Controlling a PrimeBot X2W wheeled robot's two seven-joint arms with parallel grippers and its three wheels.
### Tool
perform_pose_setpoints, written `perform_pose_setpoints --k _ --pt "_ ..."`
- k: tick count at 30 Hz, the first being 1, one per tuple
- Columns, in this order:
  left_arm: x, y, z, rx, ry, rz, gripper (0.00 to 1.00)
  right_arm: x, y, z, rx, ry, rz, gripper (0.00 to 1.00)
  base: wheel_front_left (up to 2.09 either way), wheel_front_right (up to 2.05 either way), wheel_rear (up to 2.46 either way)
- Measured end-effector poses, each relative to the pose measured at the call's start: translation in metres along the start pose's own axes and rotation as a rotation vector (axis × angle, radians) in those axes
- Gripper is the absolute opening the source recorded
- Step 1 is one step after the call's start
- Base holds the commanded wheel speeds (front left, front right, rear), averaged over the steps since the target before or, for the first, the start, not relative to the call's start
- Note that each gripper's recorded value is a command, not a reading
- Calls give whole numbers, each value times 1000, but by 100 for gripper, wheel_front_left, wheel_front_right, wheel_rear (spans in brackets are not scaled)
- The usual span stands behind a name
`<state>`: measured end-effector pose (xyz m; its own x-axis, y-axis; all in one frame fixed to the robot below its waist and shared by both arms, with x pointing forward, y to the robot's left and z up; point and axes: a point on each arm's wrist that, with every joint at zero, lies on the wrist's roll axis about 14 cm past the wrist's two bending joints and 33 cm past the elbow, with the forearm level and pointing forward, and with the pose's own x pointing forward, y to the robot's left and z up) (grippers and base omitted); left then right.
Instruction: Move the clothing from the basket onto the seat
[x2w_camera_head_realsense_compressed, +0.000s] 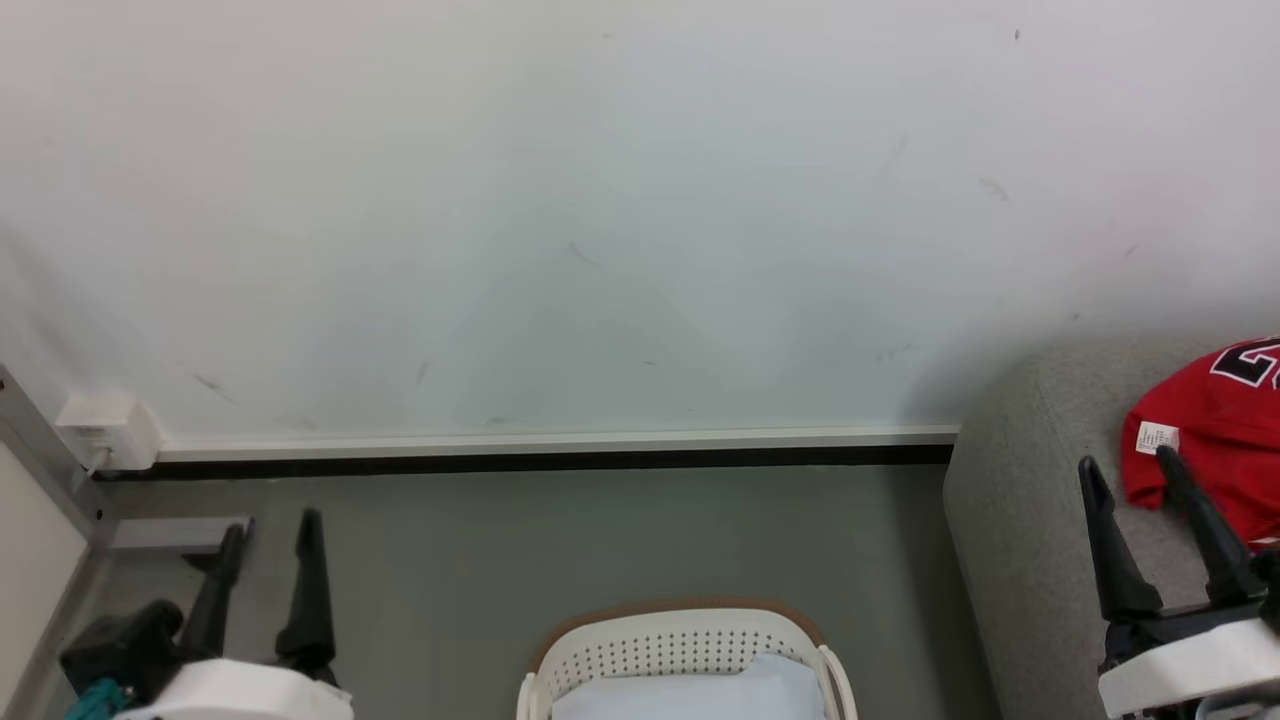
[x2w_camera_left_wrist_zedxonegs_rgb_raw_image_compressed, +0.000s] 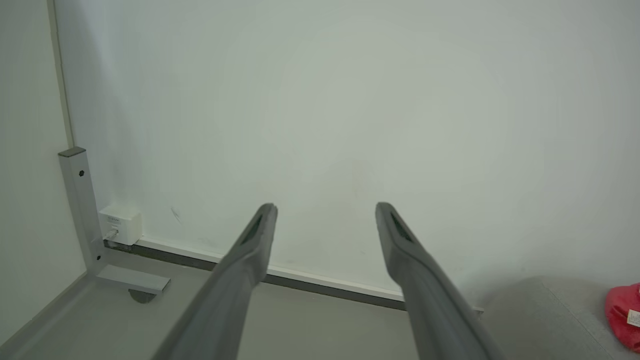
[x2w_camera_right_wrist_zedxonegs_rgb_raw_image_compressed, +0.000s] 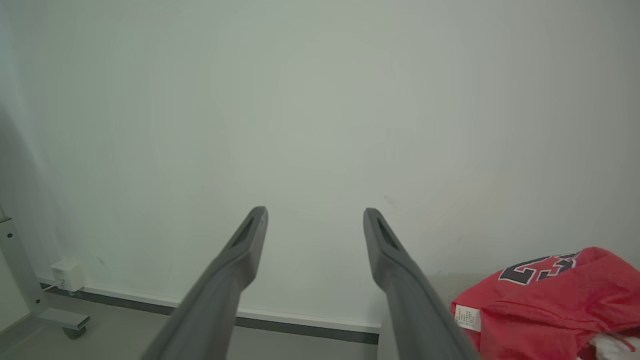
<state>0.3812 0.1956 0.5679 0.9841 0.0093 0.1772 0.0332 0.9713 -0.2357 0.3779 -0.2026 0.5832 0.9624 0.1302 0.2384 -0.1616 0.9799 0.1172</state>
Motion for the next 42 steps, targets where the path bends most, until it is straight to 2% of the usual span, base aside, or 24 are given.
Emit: perform_pose_setpoints --k 4,10,39,40,42 --pt "-17 7 -12 42 17 29 100 -11 6 -17 14 11 -12 100 0 0 0" --pt "-31 6 -27 47 43 34 100 -32 10 -50 68 84 -63 100 0 0 0" --pt "-36 7 -46 63 69 28 100 -30 31 -53 63 91 -13 100 0 0 0" --pt "-36 6 -48 59 73 26 0 -31 31 -54 65 93 -14 0 0 0 0" --pt "-41 6 -57 52 101 31 0 -36 32 -63 74 123 -21 0 0 0 0"
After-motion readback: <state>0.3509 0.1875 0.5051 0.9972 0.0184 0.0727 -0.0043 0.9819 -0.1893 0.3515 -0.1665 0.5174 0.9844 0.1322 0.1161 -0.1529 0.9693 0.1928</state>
